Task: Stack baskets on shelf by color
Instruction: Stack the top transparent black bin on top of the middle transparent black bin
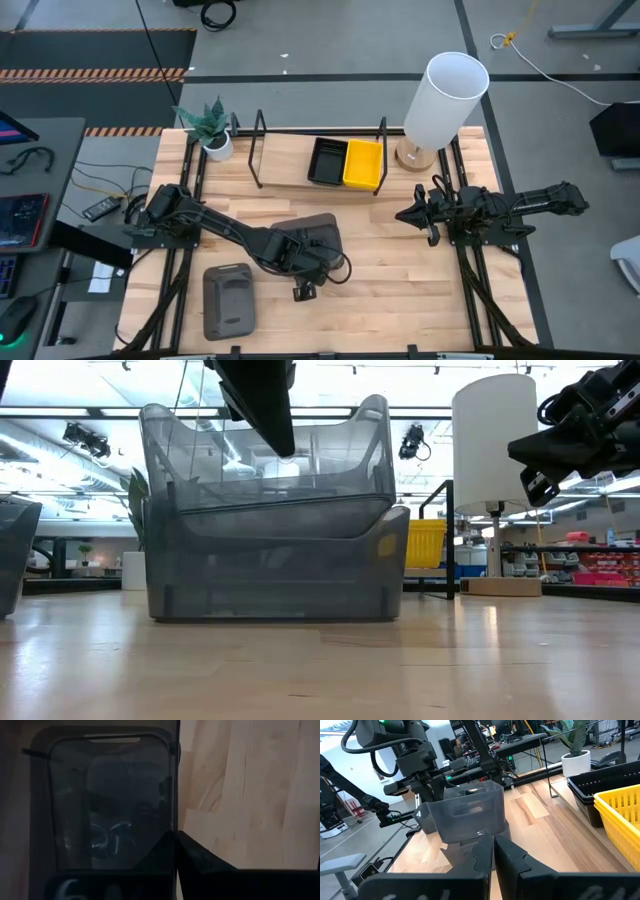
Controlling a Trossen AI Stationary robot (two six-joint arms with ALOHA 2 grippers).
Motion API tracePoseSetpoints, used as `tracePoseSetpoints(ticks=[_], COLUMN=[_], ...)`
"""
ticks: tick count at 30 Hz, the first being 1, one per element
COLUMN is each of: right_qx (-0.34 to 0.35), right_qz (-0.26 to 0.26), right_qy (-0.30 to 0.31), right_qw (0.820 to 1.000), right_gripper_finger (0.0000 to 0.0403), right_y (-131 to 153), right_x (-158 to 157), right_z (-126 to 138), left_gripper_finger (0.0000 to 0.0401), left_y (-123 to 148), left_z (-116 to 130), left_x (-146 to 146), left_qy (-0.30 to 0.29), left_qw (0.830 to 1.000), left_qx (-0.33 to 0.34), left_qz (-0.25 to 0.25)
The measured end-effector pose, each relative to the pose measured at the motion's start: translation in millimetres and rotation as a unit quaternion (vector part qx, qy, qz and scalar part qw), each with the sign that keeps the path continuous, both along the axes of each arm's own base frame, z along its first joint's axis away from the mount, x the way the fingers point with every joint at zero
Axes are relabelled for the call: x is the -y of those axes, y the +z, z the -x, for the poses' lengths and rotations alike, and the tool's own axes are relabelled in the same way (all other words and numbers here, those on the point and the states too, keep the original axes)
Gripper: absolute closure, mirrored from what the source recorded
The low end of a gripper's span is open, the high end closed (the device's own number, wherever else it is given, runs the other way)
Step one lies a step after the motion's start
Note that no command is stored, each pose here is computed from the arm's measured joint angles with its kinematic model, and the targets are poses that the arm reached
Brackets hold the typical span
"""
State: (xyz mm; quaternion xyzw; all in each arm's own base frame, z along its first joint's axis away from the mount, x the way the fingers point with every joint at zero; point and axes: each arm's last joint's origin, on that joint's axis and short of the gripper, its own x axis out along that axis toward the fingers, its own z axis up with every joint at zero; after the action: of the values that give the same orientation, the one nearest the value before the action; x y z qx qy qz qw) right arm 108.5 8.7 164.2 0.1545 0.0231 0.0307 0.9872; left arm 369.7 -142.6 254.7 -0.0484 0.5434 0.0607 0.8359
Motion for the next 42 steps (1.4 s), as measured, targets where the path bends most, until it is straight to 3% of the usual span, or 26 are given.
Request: tracePoseSetpoints(ticks=[7,18,23,28,35,42], right_qx=[0.0,0.0,0.0,0.0,0.0,0.0], right_qz=[0.0,0.0,0.0,0.0,0.0,0.0], right_qy=[0.0,0.0,0.0,0.0,0.0,0.0], right_qw=[1.0,1.0,1.0,1.0,1.0,1.0], right_gripper_finger=[0.0378,0.0378,0.0378,0.0378,0.0378,0.0378], right_y=[0,0,0,0,0,0], right_x=[0,0,0,0,0,0], right_z=[0,0,0,0,0,0], left_gripper_finger=[0.0386,0.0312,0.0299,0.0321,0.0391,0.0387], left_y=[0,0,0,-3,-11,-15], left_z=[0,0,0,-2,-4,-6], left_x=[0,-1,0,0,2,4], left_qy=[-0.015,-0.01,-0.01,-0.006,-0.008,-0.004], left_qw=[1.0,1.0,1.0,1.0,0.999,0.999], left_qx=[-0.001,0.006,0.006,0.006,-0.004,-0.005], left_qz=[-0.007,-0.024,-0.024,-0.029,-0.034,-0.032])
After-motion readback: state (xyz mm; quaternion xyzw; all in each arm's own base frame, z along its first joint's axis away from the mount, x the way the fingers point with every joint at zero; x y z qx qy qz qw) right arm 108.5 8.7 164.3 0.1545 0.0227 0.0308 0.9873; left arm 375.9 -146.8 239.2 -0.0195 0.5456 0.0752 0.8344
